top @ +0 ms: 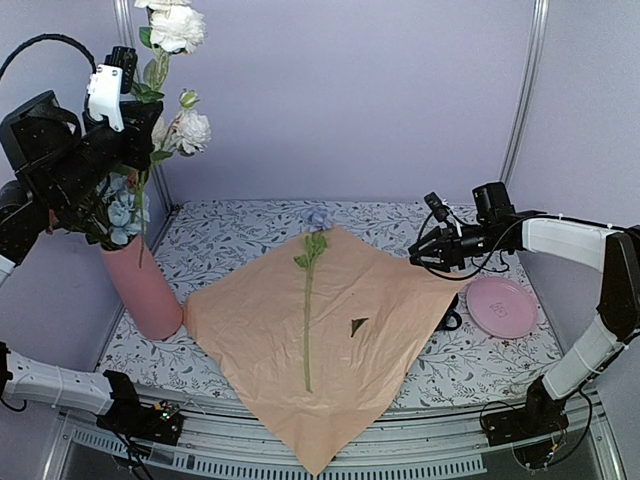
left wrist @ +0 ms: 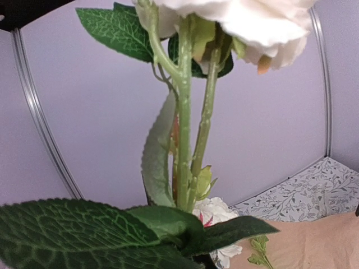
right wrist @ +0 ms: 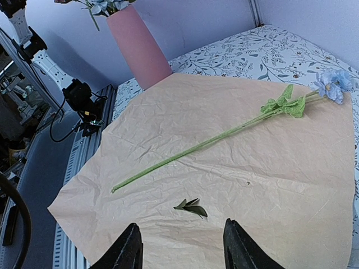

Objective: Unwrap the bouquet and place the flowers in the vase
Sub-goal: Place the fake flower in the vase.

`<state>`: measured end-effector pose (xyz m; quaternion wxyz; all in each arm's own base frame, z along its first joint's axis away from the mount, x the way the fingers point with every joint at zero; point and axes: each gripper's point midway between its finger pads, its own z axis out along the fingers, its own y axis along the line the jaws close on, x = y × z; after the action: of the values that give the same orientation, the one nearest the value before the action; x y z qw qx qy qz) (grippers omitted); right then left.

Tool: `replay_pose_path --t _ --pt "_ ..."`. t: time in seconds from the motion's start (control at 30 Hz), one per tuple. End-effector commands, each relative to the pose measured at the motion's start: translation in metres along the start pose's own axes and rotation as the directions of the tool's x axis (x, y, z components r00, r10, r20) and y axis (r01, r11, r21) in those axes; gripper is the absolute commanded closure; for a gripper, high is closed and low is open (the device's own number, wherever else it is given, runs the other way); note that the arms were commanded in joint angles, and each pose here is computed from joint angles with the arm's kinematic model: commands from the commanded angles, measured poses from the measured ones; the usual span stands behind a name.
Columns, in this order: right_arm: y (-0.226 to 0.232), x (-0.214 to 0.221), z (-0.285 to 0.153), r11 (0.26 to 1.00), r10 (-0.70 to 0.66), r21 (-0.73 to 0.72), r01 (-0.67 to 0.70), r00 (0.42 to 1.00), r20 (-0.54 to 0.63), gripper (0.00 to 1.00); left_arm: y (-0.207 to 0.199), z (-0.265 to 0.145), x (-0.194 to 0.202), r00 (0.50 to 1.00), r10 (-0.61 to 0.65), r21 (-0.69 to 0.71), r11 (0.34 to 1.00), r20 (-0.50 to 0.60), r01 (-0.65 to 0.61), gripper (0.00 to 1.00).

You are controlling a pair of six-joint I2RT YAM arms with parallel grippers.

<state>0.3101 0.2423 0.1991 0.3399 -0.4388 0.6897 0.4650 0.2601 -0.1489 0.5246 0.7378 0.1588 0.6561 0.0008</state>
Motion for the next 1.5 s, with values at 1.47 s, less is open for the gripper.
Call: replay_pose_path --t 1.47 --pt "0.003 -0.006 -0.001 1.000 -0.030 -0.009 0.030 1.000 0.002 0.49 0.044 0.004 -0.006 0.970 0.204 -0.261 0.951 0.130 -0.166 1.00"
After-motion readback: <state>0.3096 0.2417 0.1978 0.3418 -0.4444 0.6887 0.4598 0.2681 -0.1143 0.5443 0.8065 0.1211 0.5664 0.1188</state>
